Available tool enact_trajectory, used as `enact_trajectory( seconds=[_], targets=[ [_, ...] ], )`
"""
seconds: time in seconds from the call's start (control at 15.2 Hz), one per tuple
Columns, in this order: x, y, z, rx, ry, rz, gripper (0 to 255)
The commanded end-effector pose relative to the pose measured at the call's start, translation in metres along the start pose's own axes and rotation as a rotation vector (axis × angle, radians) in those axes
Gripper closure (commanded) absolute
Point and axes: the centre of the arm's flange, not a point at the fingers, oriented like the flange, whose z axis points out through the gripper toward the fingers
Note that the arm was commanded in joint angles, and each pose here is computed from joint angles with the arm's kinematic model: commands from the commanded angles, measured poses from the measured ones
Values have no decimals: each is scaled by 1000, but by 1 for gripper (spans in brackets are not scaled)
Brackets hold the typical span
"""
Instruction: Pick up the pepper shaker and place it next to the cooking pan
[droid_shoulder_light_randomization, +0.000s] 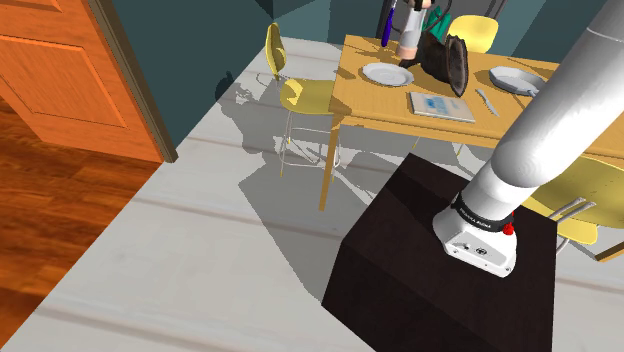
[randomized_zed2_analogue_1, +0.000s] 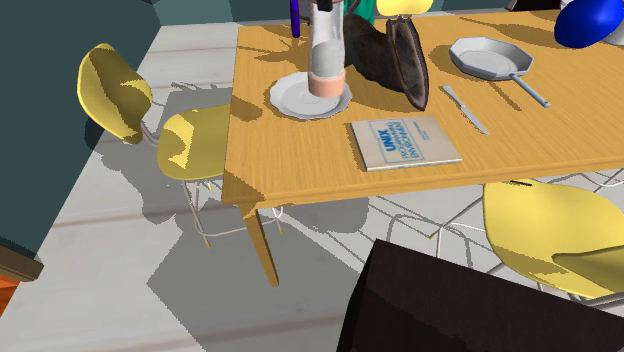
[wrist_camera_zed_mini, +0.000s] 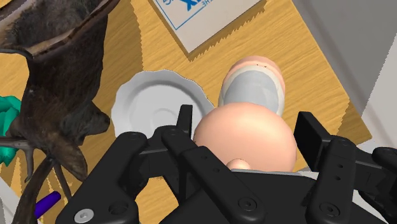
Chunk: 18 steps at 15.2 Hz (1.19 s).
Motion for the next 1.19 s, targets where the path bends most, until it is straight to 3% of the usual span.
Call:
enact_trajectory(
  seconds=[0.0,0.86,1.12],
  targets=[
    [0,2,-12,0,0,0,255],
    [-6,14,-77,0,0,0,255],
    [-46,47,-67,0,0,0,255]
  ],
)
